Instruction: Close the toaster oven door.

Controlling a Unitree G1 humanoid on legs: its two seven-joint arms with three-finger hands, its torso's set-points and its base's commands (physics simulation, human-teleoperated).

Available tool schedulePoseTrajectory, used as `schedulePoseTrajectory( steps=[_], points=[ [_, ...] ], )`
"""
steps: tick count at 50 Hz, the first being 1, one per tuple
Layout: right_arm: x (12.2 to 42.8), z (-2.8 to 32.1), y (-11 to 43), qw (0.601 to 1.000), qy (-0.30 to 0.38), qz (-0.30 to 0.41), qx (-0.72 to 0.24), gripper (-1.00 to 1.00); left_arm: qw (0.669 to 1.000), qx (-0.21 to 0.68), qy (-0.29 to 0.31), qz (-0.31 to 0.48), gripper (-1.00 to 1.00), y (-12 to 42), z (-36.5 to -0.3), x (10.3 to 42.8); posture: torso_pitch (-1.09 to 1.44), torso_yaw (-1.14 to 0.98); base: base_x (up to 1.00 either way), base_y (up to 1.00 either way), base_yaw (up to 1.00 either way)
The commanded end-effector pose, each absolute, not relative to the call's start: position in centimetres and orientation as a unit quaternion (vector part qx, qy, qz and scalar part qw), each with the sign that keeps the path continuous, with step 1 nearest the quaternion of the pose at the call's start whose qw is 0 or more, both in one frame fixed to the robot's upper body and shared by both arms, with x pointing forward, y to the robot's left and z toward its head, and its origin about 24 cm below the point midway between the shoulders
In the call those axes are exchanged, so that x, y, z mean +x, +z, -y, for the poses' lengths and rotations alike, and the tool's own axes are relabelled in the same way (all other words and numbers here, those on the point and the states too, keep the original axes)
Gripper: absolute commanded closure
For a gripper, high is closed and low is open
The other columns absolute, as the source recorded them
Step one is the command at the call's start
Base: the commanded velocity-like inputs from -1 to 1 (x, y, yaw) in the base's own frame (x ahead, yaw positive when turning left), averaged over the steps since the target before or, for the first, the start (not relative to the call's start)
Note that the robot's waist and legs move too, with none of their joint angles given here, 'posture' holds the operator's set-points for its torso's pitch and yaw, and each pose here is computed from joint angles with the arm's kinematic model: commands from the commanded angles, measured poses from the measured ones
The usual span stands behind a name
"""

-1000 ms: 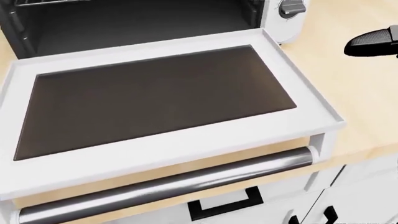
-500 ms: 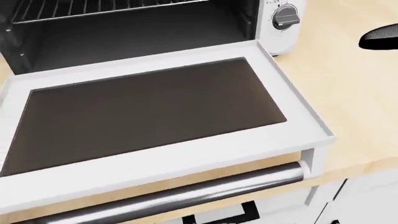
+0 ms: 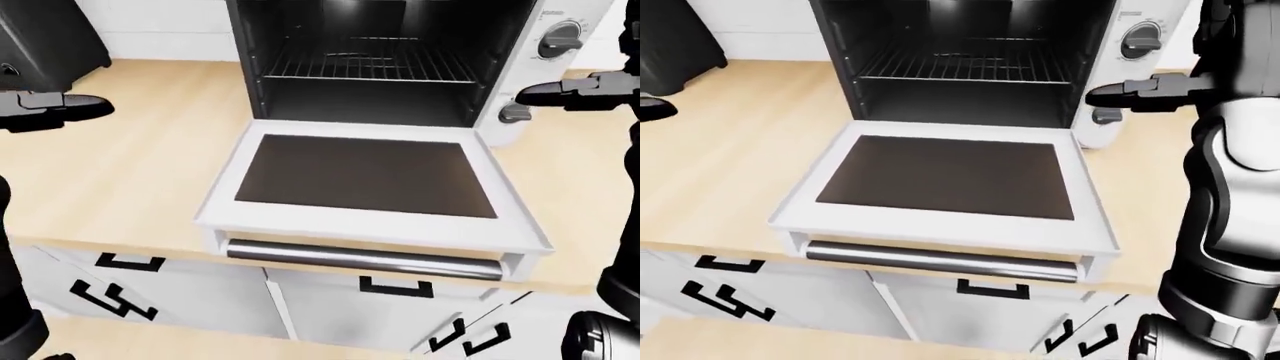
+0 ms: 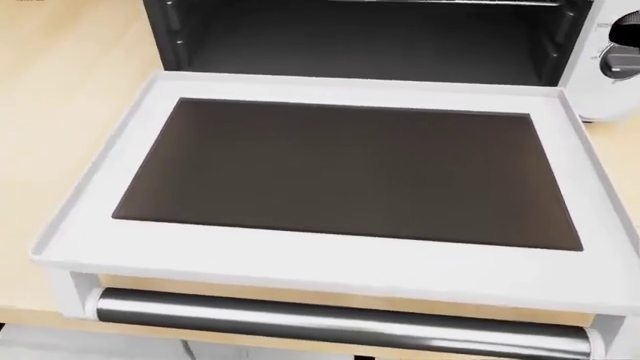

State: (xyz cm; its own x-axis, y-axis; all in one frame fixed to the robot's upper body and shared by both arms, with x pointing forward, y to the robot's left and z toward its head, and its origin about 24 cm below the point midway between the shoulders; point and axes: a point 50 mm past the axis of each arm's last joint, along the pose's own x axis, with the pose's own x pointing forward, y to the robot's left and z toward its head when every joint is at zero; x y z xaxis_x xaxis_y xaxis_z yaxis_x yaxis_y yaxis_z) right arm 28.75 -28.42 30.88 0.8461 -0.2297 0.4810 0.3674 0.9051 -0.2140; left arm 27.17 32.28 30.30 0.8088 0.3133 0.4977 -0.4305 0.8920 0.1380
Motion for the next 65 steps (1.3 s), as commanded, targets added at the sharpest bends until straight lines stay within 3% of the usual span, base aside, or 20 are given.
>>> schedulePoseTrajectory(
  steps=[1,11,27,37,55,65],
  points=[
    [27.7,28.1,32.9,0.932,-0.167,0.277,-0.162,-1.00,0.920,0.137,0.213,0.300,-1.00,32.8,-32.5,25.6,0.00,0.00,0.00,0.00,0.00],
    [26.7,29.5,33.8,0.929,-0.195,0.286,-0.128,-1.00,0.919,0.129,0.218,0.301,-1.00,33.2,-32.7,25.5,0.00,0.00,0.00,0.00,0.00],
    [25.5,30.7,34.4,0.926,-0.182,0.281,-0.176,-1.00,0.924,0.111,0.221,0.292,-1.00,33.0,-32.7,25.5,0.00,0.00,0.00,0.00,0.00],
    [24.9,32.4,34.5,0.922,-0.207,0.260,-0.201,-1.00,0.924,0.109,0.221,0.293,-1.00,33.0,-32.7,25.4,0.00,0.00,0.00,0.00,0.00],
    [25.6,30.4,33.1,0.931,-0.178,0.233,-0.218,-1.00,0.924,0.106,0.222,0.293,-1.00,32.7,-32.8,25.1,0.00,0.00,0.00,0.00,0.00],
    [23.9,30.8,33.4,0.925,-0.167,0.232,-0.252,-1.00,0.924,0.106,0.221,0.293,-1.00,32.8,-32.8,25.2,0.00,0.00,0.00,0.00,0.00]
  ],
)
